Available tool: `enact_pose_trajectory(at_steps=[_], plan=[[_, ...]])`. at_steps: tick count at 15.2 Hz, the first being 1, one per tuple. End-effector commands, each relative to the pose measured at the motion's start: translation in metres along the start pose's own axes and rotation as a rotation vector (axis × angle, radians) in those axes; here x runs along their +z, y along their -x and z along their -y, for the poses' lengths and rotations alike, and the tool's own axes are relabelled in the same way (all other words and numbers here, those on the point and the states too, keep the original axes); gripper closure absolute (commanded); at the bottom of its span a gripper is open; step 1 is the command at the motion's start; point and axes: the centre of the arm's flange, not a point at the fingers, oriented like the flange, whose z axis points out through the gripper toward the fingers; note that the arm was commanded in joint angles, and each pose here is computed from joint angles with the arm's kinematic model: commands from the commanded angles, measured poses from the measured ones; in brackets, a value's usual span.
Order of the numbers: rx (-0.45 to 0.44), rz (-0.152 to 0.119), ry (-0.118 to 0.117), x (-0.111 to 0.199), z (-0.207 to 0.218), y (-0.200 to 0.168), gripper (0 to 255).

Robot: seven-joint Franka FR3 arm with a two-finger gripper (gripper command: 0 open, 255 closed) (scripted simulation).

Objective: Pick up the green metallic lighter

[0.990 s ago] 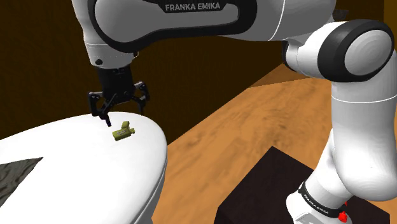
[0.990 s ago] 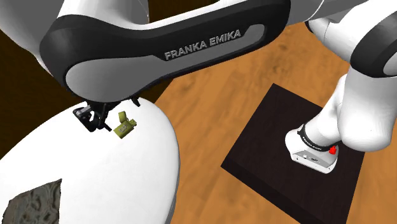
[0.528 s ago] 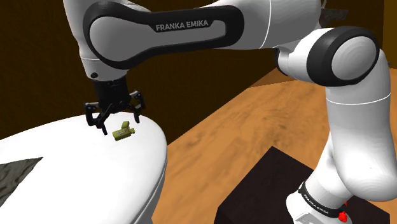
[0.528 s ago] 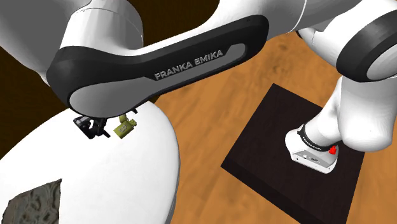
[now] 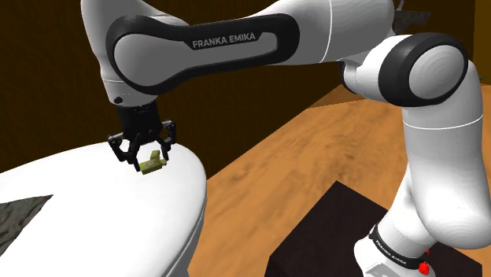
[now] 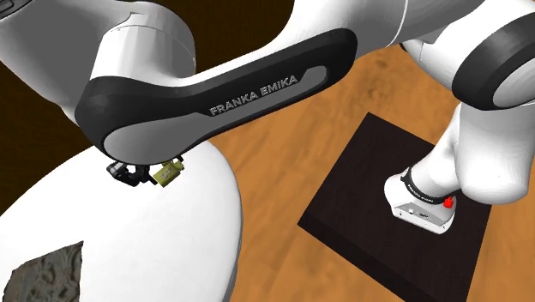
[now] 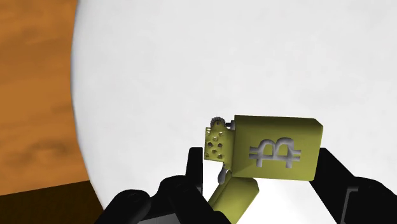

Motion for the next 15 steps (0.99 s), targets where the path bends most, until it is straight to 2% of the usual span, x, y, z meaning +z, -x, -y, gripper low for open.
enact_pose_trajectory(at_steps=[1, 5, 15], plan=[[0.000, 0.002, 0.001, 0.002, 0.000, 0.000, 255], [0.000, 0.002, 0.001, 0.001, 0.000, 0.000, 255], [0.000, 0.002, 0.001, -0.051, 0.000, 0.002, 255]])
